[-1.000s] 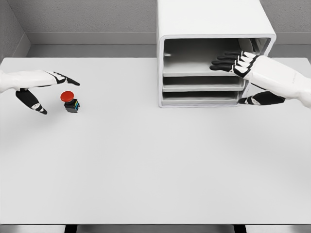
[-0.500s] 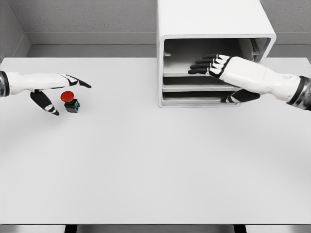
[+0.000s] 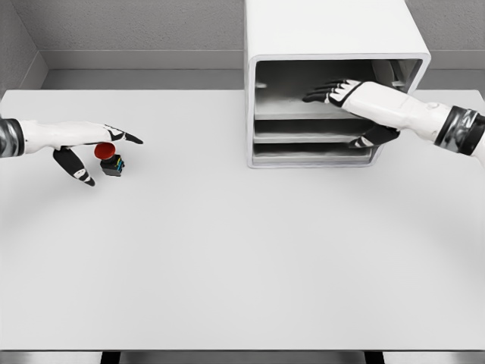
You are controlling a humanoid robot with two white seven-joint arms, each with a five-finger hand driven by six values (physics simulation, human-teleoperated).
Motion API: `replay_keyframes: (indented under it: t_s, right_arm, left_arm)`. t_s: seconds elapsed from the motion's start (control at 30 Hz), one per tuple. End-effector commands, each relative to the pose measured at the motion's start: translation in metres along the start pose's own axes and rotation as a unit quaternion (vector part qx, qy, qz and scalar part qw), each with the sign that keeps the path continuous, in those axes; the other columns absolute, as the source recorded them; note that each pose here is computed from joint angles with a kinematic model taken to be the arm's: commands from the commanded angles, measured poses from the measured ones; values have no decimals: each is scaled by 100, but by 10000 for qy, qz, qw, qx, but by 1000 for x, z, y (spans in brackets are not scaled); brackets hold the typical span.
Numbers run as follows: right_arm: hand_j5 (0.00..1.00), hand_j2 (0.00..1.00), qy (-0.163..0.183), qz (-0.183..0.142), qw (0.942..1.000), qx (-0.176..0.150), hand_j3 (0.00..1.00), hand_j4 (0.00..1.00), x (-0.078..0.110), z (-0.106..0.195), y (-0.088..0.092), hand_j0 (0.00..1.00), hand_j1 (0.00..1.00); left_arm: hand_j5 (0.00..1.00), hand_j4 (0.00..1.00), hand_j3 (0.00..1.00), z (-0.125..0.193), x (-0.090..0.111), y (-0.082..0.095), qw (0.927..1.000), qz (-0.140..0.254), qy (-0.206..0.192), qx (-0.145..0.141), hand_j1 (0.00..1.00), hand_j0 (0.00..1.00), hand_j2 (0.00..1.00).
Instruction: Slide open multi-storey tabletop storage cabinets and put open load switch and slide close multi-storey tabletop storage cabinets
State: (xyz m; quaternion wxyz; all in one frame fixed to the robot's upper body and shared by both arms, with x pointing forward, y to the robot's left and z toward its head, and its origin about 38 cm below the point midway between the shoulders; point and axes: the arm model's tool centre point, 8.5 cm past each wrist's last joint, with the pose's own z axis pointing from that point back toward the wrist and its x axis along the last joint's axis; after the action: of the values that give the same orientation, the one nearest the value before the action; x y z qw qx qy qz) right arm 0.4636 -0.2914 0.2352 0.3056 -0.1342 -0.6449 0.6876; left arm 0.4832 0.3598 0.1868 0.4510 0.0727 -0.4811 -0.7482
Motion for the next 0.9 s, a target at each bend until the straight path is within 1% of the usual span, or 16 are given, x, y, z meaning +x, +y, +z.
replay_keyframes:
  t_s: [0.0,0.07,0.13,0.17,0.23,0.33,0.4,0.43,0.47,0.57,0.63,0.87]
  right_arm:
    - [100,100,103,-82,9999,99,100,100,-7,2,4,100,100]
    - [100,100,56,-69,9998,163,100,100,-4,0,6,100,100]
    - [100,100,-29,-40,9999,98,100,100,0,-8,0,100,100]
    - [100,100,-36,-43,9999,103,100,100,0,-8,0,100,100]
    - [100,100,-36,-49,9999,124,100,100,0,-9,1,100,100]
    - [100,100,-81,-86,9998,161,100,100,2,-14,4,100,100]
    - [100,100,-104,-125,9997,207,100,100,3,-18,7,100,100]
    - [100,100,-26,-141,9996,242,100,100,-2,-17,10,100,100]
    - [100,100,-17,-155,9996,234,100,100,-2,-17,10,100,100]
    - [100,100,37,-201,9995,250,100,100,-6,-17,13,100,100]
    - [100,100,89,-309,9991,261,100,100,-10,-20,20,100,100]
    - [100,100,75,-310,9991,261,100,100,-9,-21,20,100,100]
  left_arm:
    - [100,100,100,1,-4,1,10000,51,63,30,100,100,100]
    - [100,100,100,-3,-5,1,9999,67,82,33,100,100,100]
    - [100,100,100,-4,-5,1,9999,69,82,33,100,100,100]
    - [100,100,100,-11,-1,1,10000,63,14,12,100,100,100]
    - [99,99,99,-9,-6,1,9999,89,86,28,99,99,99]
    - [87,87,87,-9,-6,1,9999,93,100,45,87,87,87]
    - [82,82,82,-8,-8,1,9999,101,123,40,82,82,82]
    - [81,81,81,-7,-8,1,9999,102,130,41,81,81,81]
    - [76,76,76,-7,-8,1,9999,102,130,41,76,76,76]
    - [76,76,76,-6,-9,1,9998,106,145,50,76,76,76]
    - [76,76,76,-6,-9,1,9998,106,144,58,76,76,76]
    - [76,76,76,-7,-8,2,9998,99,121,78,76,76,76]
